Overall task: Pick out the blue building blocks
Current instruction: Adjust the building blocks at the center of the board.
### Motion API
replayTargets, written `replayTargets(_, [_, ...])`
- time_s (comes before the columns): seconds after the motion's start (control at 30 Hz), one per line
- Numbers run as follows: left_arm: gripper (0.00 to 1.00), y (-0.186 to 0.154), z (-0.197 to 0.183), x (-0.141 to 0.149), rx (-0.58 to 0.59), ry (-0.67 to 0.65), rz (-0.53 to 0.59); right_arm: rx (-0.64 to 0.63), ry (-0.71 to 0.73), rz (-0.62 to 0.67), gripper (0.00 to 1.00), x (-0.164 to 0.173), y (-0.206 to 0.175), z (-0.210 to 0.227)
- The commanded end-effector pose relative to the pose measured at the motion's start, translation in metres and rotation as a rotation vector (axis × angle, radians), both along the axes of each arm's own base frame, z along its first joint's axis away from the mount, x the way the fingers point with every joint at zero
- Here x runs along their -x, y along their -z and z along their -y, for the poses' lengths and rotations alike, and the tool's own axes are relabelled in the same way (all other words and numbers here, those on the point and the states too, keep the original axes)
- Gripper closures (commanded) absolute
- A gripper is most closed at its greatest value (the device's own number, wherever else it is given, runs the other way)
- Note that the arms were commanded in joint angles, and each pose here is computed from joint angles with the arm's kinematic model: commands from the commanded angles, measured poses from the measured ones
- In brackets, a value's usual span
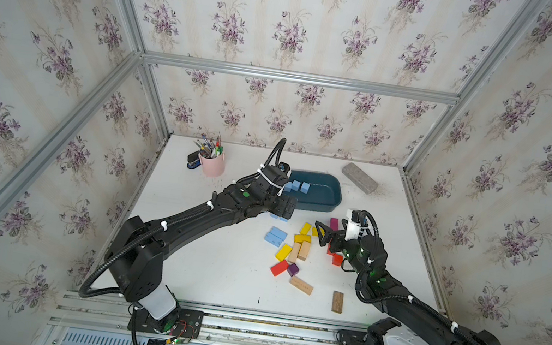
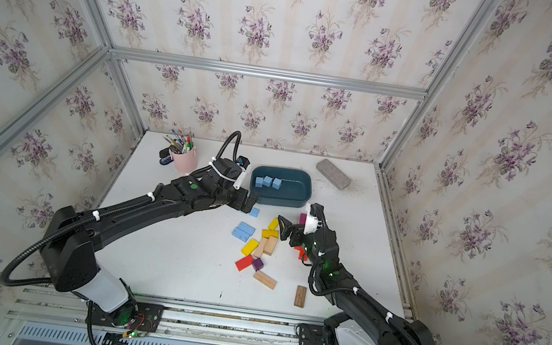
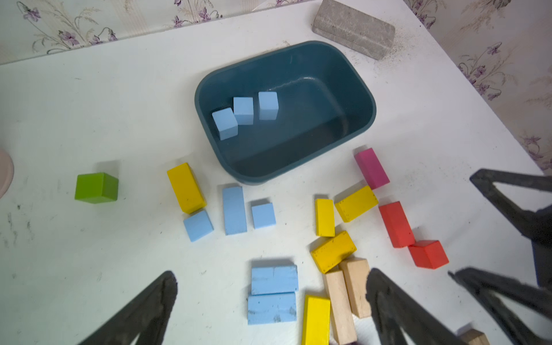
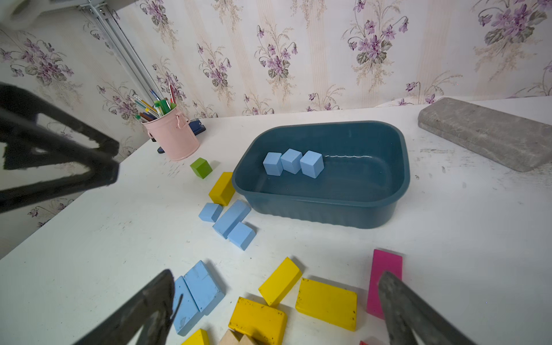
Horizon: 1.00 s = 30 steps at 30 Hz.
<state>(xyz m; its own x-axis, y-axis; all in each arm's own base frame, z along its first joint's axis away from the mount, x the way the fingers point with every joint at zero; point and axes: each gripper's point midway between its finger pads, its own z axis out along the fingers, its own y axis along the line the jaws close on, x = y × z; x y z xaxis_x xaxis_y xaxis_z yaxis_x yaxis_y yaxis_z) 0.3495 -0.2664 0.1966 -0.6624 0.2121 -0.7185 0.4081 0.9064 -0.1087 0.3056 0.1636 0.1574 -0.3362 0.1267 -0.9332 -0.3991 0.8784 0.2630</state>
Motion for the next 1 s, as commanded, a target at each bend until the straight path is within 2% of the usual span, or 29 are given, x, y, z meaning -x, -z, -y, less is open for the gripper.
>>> replayTargets(0.0, [0.01,0.004,-0.01,0.011,-0.014,0.02,0.025,-0.003,-0.022,0.014,0.0,-0.001,-0.005,-0.005])
replayTargets(0.17, [0.01,0.027,-0.017,0.03,-0.043,0.047,-0.031,-0.004,-0.045,0.016,0.0,0.0,-0.005,-0.008])
replayTargets(0.37, [0.01,0.066,-0.014,0.045,-0.128,0.088,-0.124,-0.036,-0.229,0.049,0.0,0.017,-0.018,-0.035])
replayTargets(0.5, [0.01,0.085,-0.005,0.052,-0.171,0.117,-0.165,-0.055,-0.299,0.069,0.0,0.025,-0.024,-0.045])
replayTargets(0.97, [0.04,0.133,-0.004,0.05,-0.305,0.067,-0.243,-0.052,-0.317,0.075,0.0,0.028,-0.024,-0.049])
